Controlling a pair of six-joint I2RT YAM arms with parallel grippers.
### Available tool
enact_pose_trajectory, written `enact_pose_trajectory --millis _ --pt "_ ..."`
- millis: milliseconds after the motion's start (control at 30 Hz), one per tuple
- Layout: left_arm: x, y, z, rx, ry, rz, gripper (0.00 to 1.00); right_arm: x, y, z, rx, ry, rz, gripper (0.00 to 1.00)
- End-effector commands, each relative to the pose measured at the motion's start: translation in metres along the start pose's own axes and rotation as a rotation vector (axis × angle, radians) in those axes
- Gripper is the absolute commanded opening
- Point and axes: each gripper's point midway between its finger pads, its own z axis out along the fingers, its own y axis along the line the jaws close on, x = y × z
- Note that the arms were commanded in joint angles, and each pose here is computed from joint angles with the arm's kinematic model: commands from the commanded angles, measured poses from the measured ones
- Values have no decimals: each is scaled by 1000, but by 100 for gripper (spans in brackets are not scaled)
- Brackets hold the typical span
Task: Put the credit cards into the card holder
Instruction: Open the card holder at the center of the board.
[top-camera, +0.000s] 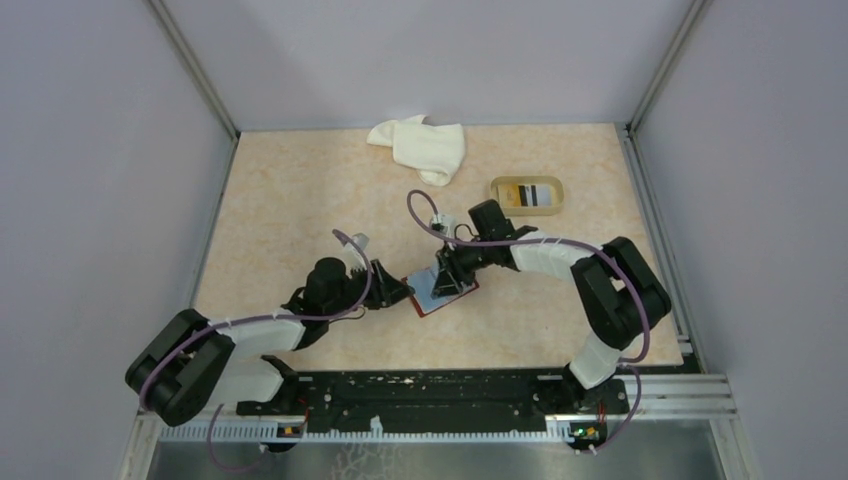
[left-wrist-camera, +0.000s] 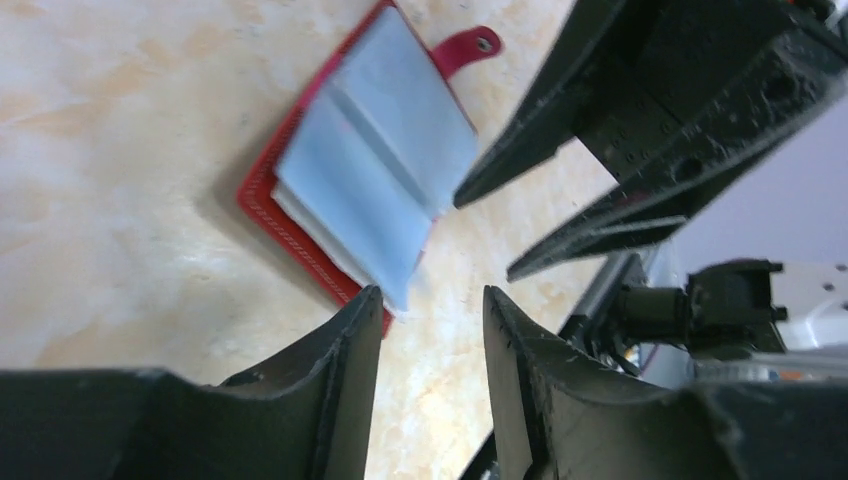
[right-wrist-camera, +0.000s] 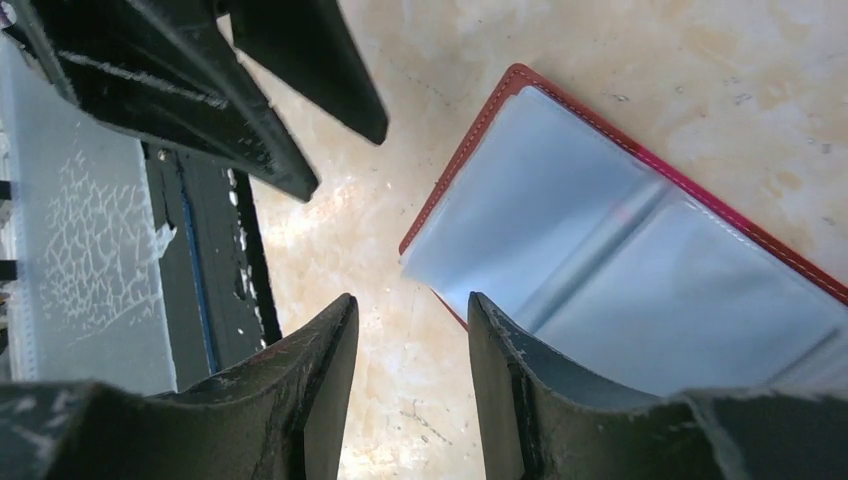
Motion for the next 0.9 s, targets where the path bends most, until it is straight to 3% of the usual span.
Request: enact_pose_trajectory --millis 0,200,333,533,667,867 --pt "11 -43 0 180 51 -3 44 -42 -4 -27 65 -114 -114 43" --pt "26 -82 34 259 125 29 39 -39 -23 -34 130 -110 -83 23" --pt "32 -40 58 76 128 45 36 -33 -54 -43 297 -85 -61 11" --pt "27 7 66 -146 84 84 37 -14 -83 -43 419 -2 -26 14" --pt "29 14 72 -167 115 103 39 -7 -84 -36 409 30 -24 25" --pt "32 18 73 -172 121 97 41 -6 -92 -38 468 49 -24 32"
